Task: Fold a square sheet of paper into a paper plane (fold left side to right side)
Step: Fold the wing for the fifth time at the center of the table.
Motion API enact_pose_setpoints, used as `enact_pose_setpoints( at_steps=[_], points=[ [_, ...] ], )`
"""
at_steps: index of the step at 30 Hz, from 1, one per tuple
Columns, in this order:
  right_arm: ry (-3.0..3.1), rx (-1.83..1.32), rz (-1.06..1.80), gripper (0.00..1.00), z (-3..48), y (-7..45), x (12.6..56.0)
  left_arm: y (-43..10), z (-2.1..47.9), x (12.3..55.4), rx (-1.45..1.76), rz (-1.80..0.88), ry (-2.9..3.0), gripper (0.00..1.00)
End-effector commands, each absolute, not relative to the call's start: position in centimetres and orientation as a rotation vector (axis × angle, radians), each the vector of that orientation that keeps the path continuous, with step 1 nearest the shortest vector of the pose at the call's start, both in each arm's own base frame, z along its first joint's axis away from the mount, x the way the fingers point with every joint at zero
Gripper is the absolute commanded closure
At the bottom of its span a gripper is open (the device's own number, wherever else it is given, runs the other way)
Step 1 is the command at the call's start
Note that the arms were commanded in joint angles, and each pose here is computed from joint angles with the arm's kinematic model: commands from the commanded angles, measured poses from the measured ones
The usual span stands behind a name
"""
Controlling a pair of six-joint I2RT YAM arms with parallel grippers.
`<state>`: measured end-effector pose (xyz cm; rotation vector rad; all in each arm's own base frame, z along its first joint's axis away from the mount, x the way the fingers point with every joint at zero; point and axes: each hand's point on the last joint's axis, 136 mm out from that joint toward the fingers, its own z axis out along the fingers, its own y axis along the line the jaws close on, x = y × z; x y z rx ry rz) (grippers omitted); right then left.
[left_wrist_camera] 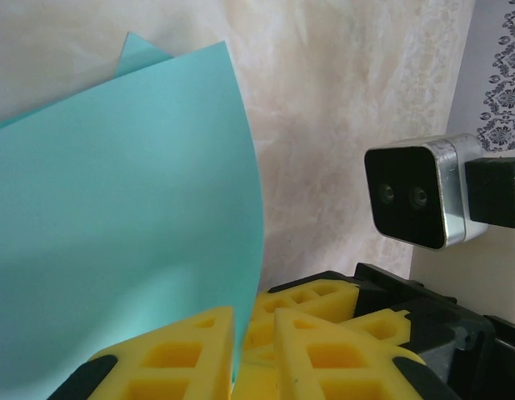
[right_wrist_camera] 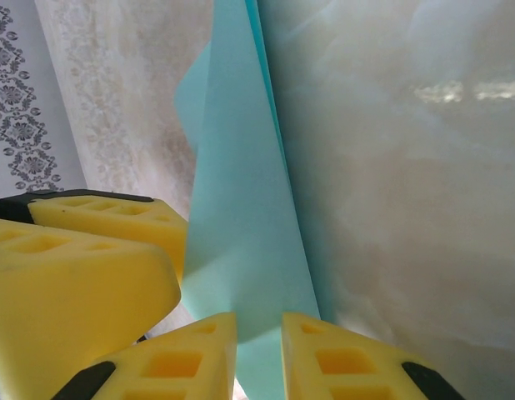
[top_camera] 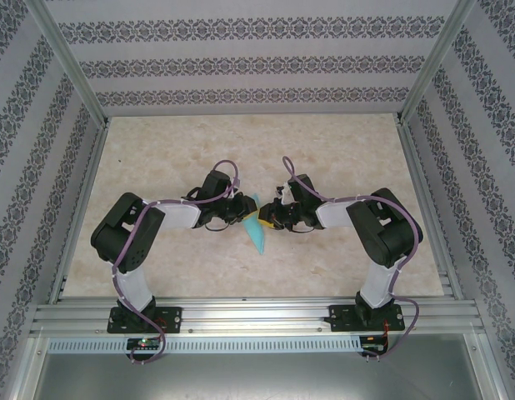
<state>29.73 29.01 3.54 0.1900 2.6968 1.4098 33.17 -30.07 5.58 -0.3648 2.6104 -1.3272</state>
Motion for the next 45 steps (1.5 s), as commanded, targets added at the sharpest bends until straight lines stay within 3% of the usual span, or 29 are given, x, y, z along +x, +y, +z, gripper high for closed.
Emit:
enact_pose_setpoints(
  at_steps=[1, 7, 16, 32, 45],
  points=[
    [2.682, 0.151, 1.407, 0.78, 3.7, 29.7, 30.1, -30.2, 5.8, 33.9, -0.341, -1.329, 2.593, 0.79],
    [2.681, 0.149, 1.408, 0.78, 3.7, 29.7, 30.2, -30.2, 5.4, 33.8, -0.331, -1.32, 2.612, 0.81],
    [2.67, 0.139, 1.411, 0.77, 4.1, 29.7, 30.1, -29.5, 5.5, 33.4, -0.313, -1.27, 2.622, 1.0],
    [2.674, 0.071, 1.366, 0.71, 5.5, 28.9, 29.2, -26.7, 4.8, 33.2, -0.346, -1.207, 2.629, 1.0],
    [2.713, 0.009, 1.355, 0.73, 5.6, 29.2, 26.9, -25.9, 3.8, 33.3, -0.362, -1.182, 2.646, 1.0]
  ],
)
